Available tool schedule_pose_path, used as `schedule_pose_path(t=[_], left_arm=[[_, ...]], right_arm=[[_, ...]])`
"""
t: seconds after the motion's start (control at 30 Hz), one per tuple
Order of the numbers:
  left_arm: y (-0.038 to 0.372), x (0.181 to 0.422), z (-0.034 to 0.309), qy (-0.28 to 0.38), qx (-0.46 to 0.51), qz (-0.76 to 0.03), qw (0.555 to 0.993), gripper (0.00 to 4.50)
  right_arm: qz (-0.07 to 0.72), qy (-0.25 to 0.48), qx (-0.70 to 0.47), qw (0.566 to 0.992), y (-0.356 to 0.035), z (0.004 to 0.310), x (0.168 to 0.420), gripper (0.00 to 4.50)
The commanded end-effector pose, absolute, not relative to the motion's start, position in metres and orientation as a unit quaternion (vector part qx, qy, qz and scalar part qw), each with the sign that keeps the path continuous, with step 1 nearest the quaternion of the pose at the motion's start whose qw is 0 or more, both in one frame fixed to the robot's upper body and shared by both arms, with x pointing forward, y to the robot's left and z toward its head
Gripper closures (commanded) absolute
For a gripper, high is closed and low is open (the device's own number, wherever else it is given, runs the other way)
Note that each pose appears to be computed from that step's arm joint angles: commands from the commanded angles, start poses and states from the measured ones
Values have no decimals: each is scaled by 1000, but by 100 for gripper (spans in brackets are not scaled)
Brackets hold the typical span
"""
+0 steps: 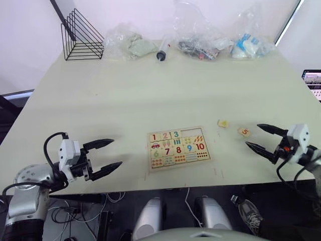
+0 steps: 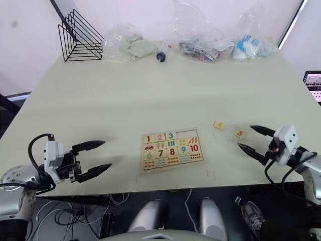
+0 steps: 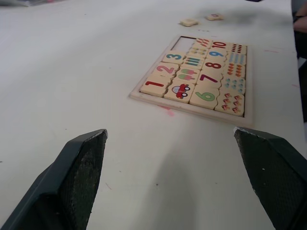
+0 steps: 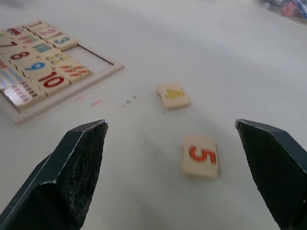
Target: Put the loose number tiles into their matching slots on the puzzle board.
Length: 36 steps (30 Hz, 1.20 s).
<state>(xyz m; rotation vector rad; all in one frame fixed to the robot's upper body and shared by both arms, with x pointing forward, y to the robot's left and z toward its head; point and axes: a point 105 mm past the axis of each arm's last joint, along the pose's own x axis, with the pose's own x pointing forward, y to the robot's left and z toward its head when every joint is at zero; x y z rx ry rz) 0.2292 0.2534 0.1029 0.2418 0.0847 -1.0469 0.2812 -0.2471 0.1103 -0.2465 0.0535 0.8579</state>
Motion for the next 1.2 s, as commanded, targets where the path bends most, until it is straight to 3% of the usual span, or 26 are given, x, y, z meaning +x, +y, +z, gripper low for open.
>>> schedule_pose_path(t=[0.03,0.57,1.07,1.1,1.13,1.17,1.2], left_arm=[[247,232,114,19,128,-533,836,0],[241,238,126,1,142,-583,800,0],[238,240,129,-3,140,-602,786,0],[238,239,129,-3,140,-602,786,0],[238,239,128,-3,140,-602,786,0],[239,239,128,-2,140,-602,786,0],[239,238,127,-1,140,-602,786,0]], right_arm=[[444,48,-152,882,-230,118,300,4],[466,135,-227,845,-201,109,353,4],[473,209,-231,824,-199,102,359,4],[473,215,-229,823,-200,101,358,54],[472,220,-232,822,-202,98,357,64],[472,222,-231,821,-202,97,357,144],[471,222,-231,822,-203,96,357,174]])
